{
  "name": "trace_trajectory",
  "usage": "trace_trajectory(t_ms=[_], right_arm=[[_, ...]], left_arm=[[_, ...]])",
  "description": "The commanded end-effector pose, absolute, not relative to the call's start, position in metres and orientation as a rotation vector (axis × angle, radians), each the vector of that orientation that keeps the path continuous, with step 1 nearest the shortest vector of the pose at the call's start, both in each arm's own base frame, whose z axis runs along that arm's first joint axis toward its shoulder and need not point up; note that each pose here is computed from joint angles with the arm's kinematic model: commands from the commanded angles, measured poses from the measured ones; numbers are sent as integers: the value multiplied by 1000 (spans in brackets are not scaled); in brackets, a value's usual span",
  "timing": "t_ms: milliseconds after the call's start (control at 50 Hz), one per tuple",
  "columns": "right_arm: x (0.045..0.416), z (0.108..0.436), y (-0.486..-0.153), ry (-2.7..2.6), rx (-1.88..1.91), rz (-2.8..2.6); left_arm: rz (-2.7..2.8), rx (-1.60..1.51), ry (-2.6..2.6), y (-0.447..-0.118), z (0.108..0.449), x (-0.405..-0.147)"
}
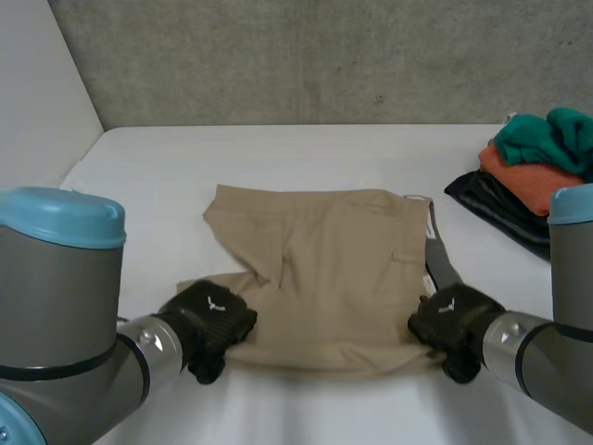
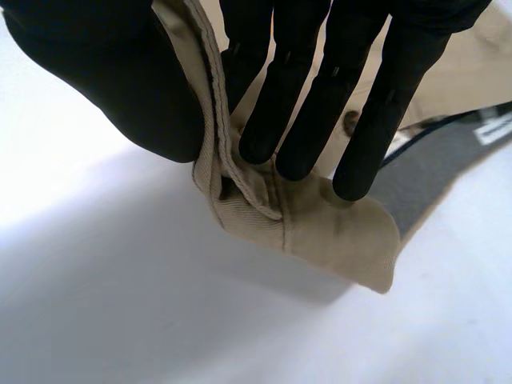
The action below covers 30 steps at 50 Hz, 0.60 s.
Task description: Fold the laundry.
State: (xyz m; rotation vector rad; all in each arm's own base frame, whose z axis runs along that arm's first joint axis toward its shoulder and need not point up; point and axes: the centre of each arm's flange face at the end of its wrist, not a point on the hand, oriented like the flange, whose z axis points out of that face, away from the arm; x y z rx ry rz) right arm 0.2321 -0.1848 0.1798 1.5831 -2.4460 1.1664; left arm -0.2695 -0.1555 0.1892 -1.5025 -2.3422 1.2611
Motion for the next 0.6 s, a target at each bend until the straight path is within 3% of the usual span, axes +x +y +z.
trace_trajectory(t_ms=[20, 140, 320, 500, 540, 600], right_arm=[[220, 187, -151, -2445, 1776, 863], [222, 195, -158, -2385, 1830, 933], [243, 191, -221, -2306, 1581, 1292], [262, 195, -266, -2215, 1398, 1571], [268, 202, -281, -2141, 1345, 1692], [280, 235, -316, -1903, 1191, 1988]], left_arm=[[1028, -1678, -2366, -126, 189, -264], [1081, -1684, -2355, -130, 204, -266], [1425, -1563, -2400, -210, 210, -282], [1566, -1486, -2347, -247, 211, -300], [1696, -1433, -2295, -264, 221, -307], [2039, -1260, -2128, -303, 262, -317]])
